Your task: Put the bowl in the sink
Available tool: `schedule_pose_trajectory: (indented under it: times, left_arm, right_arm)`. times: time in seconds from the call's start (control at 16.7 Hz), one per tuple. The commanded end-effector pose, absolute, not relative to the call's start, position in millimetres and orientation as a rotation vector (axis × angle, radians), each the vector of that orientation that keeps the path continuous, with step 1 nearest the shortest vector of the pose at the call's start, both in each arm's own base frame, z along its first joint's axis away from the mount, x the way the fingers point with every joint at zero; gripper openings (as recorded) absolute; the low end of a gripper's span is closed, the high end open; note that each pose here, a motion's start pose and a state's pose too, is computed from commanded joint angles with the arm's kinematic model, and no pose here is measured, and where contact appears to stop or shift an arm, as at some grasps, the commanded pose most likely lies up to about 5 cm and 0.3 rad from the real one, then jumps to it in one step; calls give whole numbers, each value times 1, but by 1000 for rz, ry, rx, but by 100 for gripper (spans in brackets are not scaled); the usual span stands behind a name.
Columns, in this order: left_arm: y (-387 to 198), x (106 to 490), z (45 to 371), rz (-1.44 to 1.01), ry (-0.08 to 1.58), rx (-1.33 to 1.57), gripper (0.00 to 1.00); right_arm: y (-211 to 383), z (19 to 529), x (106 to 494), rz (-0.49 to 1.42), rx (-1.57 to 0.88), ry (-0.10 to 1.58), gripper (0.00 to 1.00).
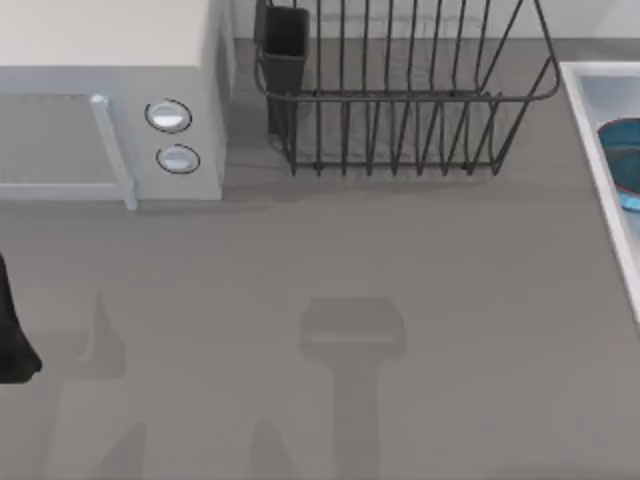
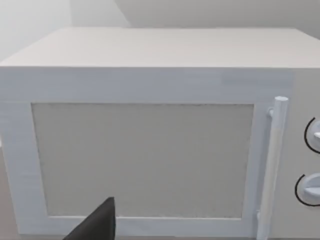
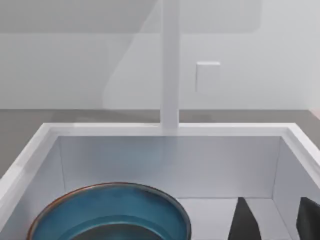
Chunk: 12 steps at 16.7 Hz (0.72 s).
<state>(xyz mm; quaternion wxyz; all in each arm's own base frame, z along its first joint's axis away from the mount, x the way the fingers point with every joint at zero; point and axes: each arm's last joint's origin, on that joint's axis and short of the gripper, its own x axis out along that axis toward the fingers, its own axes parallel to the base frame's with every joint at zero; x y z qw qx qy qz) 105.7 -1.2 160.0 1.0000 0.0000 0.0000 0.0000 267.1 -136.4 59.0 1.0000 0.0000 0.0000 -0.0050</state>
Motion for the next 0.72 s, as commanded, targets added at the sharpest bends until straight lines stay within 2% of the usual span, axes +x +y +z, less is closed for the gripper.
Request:
schedule_pose_trajectory:
  times: [0.36, 0.72]
  left_arm:
    - [-1, 106, 160, 0, 0, 0, 100]
    - [-1, 106, 160, 0, 0, 0, 100]
  right_arm:
    - [-136, 59, 267, -10, 0, 0, 98]
    - [-136, 59, 267, -10, 0, 0, 100]
